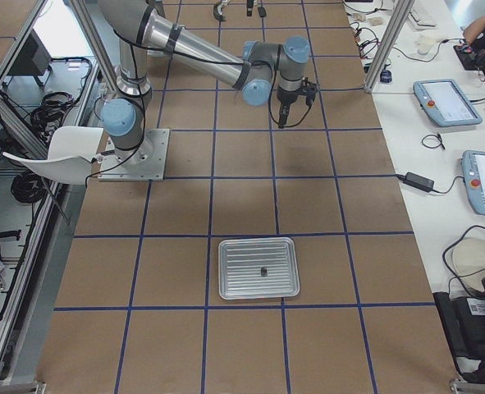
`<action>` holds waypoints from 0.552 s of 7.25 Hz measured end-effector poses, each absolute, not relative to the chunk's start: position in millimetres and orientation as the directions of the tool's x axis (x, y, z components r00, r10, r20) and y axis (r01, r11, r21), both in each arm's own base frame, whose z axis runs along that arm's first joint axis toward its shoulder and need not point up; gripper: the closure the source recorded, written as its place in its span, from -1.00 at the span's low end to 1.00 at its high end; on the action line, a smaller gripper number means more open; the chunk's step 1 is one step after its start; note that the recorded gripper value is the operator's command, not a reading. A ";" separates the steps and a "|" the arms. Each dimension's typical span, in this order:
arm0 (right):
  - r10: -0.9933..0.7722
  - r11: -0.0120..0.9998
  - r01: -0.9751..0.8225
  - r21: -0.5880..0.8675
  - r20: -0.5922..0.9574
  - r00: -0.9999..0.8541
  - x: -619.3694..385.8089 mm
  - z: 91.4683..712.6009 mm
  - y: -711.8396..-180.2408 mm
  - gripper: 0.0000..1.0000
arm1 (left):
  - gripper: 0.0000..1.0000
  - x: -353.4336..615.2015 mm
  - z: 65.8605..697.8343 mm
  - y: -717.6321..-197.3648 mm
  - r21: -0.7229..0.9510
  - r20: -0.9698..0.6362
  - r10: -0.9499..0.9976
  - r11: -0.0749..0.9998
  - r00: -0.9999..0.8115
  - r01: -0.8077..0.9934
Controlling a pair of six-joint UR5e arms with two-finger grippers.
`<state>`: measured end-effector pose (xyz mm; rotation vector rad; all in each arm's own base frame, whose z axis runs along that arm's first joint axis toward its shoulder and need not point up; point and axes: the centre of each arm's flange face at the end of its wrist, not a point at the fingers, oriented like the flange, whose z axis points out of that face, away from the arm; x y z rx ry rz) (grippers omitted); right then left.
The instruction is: Place bearing gear from tray to pile
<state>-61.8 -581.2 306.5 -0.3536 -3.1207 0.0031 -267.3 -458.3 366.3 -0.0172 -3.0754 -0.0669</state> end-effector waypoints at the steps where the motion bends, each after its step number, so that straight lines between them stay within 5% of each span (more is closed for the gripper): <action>1: 0.218 0.976 0.218 -0.003 0.019 -0.976 -126.7 307.2 -571.2 -1.00 | -1.00 -290.8 331.3 -454.7 0.055 0.059 -0.005 0.998 -0.998 -0.002; 4: 0.174 0.985 0.174 -0.007 0.054 -0.983 -288.5 306.0 -530.0 -1.00 | -1.00 -332.8 247.8 -464.4 0.056 0.010 0.017 0.998 -1.000 0.018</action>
